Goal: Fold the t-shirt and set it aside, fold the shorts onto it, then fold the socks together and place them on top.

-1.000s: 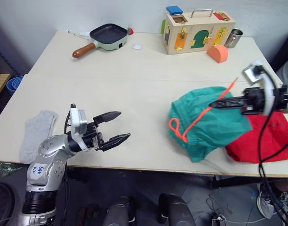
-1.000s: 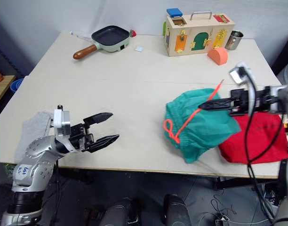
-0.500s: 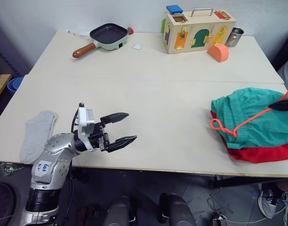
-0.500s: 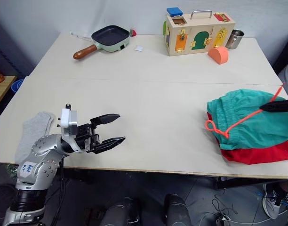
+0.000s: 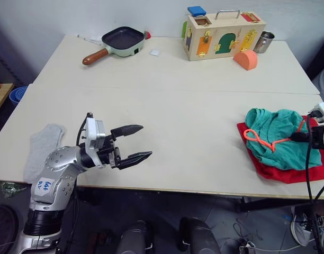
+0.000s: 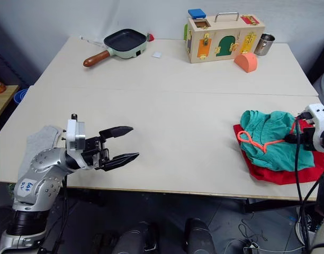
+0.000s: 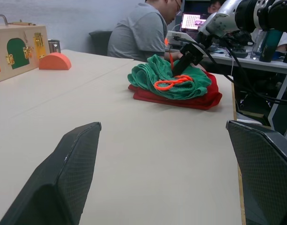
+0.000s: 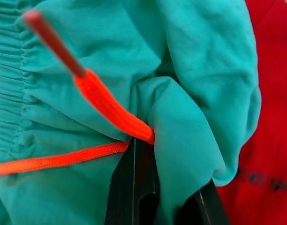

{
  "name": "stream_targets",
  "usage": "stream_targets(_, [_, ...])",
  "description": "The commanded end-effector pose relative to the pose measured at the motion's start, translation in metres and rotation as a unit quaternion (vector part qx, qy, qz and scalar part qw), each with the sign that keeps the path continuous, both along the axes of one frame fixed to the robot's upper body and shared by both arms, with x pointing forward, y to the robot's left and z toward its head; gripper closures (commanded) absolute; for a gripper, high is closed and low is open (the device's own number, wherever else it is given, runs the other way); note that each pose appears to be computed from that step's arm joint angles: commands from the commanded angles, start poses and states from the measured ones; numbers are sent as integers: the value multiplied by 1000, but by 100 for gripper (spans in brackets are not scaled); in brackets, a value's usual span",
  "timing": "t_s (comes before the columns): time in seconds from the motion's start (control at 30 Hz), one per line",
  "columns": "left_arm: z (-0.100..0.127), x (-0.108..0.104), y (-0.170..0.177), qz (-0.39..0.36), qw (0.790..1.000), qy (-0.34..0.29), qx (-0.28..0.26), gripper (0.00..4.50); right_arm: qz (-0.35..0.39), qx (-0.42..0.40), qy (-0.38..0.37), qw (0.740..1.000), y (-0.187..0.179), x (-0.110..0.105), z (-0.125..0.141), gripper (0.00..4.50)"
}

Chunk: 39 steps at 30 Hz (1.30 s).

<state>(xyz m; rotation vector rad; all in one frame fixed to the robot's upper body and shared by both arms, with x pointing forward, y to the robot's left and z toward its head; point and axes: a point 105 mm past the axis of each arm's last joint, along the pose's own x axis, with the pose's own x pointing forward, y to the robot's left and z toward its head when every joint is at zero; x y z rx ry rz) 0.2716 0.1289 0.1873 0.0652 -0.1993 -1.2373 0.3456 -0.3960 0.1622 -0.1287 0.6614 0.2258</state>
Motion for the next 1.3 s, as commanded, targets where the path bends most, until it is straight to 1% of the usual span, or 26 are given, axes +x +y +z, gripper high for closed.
stream_targets(0.03, [4,-2,0,-4,1000,-13,9,0,27,-31,-37,998,-4,1,22,425])
stream_targets(0.13, [3,-3,2,-5,1000,-13,12,0,23,-39,-41,998,-10,-4,34,351])
stream_targets(0.23, [0,-2,4,-4,1000,-9,15,0,29,-37,-30,998,-14,-12,40,248])
stream_targets(0.33, [-4,-1,6,-3,1000,-5,18,0,2,-84,-36,996,-30,-18,49,142])
stream_targets(0.4, [-6,-1,7,-3,1000,-2,22,0,-1,-91,-37,995,-34,-22,55,74])
stream_targets(0.47, [-11,-8,20,1,999,4,48,0,13,-118,-37,992,-42,-34,70,10])
stream_targets(0.53, [-12,-10,32,14,998,6,61,0,31,-153,-51,986,-47,-40,78,5])
stream_targets(0.6, [-12,-11,45,38,997,6,70,0,78,-178,-103,976,-40,-37,85,5])
stream_targets(0.67, [-12,-14,58,65,995,11,77,0,154,-134,-186,961,-12,-27,91,5])
stream_targets(0.7, [-13,-15,62,72,994,14,79,0,180,-117,-209,954,-3,-25,92,5])
stream_targets(0.77, [-14,-17,65,80,993,19,80,0,204,-107,-232,945,6,-24,92,5])
stream_targets(0.8, [-14,-19,69,90,992,27,78,0,235,-95,-256,933,19,-21,92,5])
stream_targets(0.83, [-17,-23,79,112,990,41,80,0,299,-65,-310,900,49,-17,93,5])
stream_targets(0.9, [-20,-28,97,152,983,58,81,0,380,-29,-380,843,90,-21,91,5])
stream_targets(0.93, [-20,-30,111,187,977,60,79,0,422,0,-349,837,107,-30,78,5])
stream_targets(0.97, [-20,-36,131,233,968,62,77,0,465,8,-324,824,122,-39,63,5])
stream_targets(1.0, [-23,-48,154,283,953,69,80,0,489,37,-325,809,138,-44,56,5])
stream_targets(1.03, [-27,-62,175,330,937,81,84,0,497,66,-336,798,151,-49,51,5])
stream_targets(1.07, [-31,-76,192,369,921,93,85,0,517,74,-343,781,162,-57,43,5])
stream_targets(1.2, [-42,-118,226,453,879,131,76,0,576,104,-337,738,195,-91,17,5])
stream_targets(1.27, [-45,-130,233,472,867,142,76,0,582,115,-339,730,201,-99,12,5])
stream_targets(1.3, [-50,-144,243,500,849,156,69,0,579,125,-349,726,206,-101,12,5])
